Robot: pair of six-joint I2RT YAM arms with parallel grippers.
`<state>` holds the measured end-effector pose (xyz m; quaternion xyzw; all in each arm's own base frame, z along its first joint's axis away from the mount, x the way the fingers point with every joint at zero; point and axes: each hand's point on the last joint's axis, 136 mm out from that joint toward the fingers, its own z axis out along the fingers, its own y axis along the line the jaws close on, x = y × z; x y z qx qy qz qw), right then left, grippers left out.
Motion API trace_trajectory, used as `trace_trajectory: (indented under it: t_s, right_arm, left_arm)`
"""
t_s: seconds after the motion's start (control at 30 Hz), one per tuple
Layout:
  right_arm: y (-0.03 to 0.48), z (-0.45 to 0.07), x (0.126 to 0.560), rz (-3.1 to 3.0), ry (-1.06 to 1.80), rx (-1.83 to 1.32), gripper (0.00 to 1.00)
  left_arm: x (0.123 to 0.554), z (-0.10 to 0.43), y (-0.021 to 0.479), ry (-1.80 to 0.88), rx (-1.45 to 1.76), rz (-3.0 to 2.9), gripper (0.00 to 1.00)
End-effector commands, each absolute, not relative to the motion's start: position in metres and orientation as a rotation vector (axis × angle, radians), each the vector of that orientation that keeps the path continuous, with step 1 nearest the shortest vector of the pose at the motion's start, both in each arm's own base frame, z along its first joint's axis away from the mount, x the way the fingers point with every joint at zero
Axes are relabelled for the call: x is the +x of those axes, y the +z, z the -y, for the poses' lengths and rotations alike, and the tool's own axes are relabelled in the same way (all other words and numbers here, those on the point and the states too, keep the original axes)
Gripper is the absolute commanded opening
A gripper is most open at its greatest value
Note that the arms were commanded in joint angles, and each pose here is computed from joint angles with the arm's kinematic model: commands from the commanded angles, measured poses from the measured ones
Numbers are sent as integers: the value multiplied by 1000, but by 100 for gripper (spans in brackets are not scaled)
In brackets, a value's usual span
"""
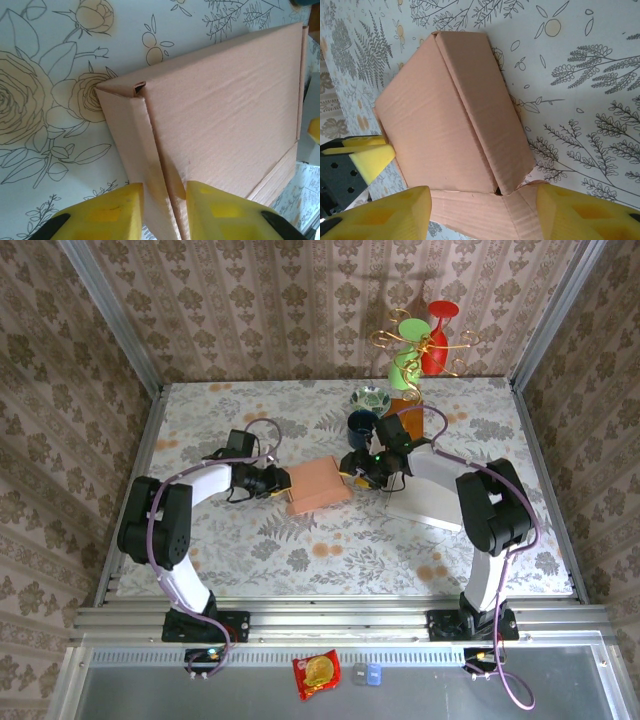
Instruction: Fold the paper box
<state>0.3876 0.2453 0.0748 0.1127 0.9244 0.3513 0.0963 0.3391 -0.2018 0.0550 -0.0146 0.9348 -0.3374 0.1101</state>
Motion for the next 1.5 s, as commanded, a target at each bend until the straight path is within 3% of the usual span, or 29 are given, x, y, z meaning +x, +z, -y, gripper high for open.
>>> trace_trajectory:
  t_s: [0.0, 0.17, 0.37, 0.8, 1.13, 1.47]
  right_arm:
    - [77, -249, 392, -2736, 1055, 289, 59]
    - [77, -251, 393, -2734, 1070, 273, 59]
    - [72, -247, 391, -2749, 1049, 229, 60]
    - [63, -242, 370, -2766, 1089, 149, 70]
    - [70, -270, 370, -2703, 1302, 119, 72]
    - [87, -302, 375, -2638, 1444, 125, 59]
  left_arm:
    - [331, 201, 43, -968, -14, -2797, 29]
    - [328, 205, 38, -976, -6, -2801, 25]
    - [324, 210, 37, -1022, 27, -2779, 13]
    - [313, 202, 30, -1055, 3, -2780, 11]
    - [312, 194, 28, -1127, -59, -2768, 10]
    - [317, 196, 29, -1143, -73, -2748, 10]
